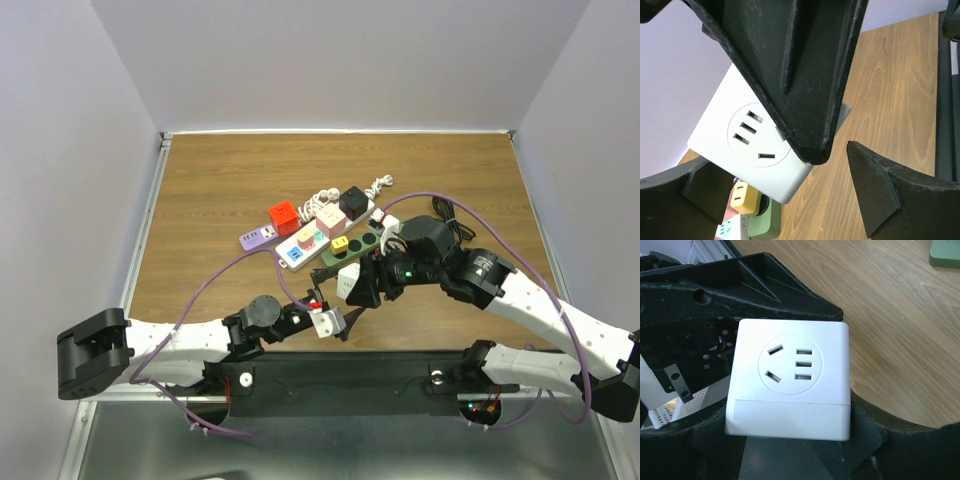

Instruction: Insert the plug

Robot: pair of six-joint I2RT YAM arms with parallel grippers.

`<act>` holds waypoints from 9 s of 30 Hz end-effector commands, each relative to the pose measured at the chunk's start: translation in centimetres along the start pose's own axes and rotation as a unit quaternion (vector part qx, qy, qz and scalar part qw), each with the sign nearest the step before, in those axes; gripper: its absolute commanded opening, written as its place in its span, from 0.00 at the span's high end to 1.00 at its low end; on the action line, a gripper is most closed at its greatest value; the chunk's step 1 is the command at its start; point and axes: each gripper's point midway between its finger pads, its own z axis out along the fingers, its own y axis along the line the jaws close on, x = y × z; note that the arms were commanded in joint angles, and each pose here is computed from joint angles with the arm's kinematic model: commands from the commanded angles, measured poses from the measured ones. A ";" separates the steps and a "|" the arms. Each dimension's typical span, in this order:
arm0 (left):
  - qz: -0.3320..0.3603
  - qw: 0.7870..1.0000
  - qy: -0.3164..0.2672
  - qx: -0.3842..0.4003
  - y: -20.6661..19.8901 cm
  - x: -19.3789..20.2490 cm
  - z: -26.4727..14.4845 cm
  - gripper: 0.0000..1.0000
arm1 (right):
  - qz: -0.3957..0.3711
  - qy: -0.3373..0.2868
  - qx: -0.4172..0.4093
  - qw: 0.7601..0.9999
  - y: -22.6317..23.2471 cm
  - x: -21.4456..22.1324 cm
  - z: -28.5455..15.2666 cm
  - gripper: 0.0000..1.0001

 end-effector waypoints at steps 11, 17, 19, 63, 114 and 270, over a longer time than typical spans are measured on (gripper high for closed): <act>0.011 0.998 -0.043 -0.038 1.6 -1.9 -1.3 0.02 | -0.010 -0.015 -0.007 1.000 0.3 -1.3 0.1 1.00; 0.018 0.997 -0.047 -0.051 2.1 -2.1 -1.5 0.02 | 0.003 0.018 0.000 1.000 -0.4 0.1 0.9 0.99; 0.021 0.997 -0.048 -0.053 2.2 -2.1 -1.4 0.03 | 0.004 0.017 0.000 1.000 -0.4 0.1 0.8 1.00; 0.015 0.995 -0.069 0.066 -2.4 -2.4 0.2 0.66 | 0.004 0.056 0.004 0.998 -1.2 1.8 1.2 0.80; -0.374 0.861 -0.180 0.293 -1.6 -5.7 -3.1 1.00 | -0.222 -0.084 -0.050 0.970 0.2 -0.4 -0.9 0.02; -0.342 0.936 -0.084 -0.015 6.8 1.3 -5.3 0.02 | -0.048 -0.024 0.257 0.965 -22.4 -13.1 6.2 1.00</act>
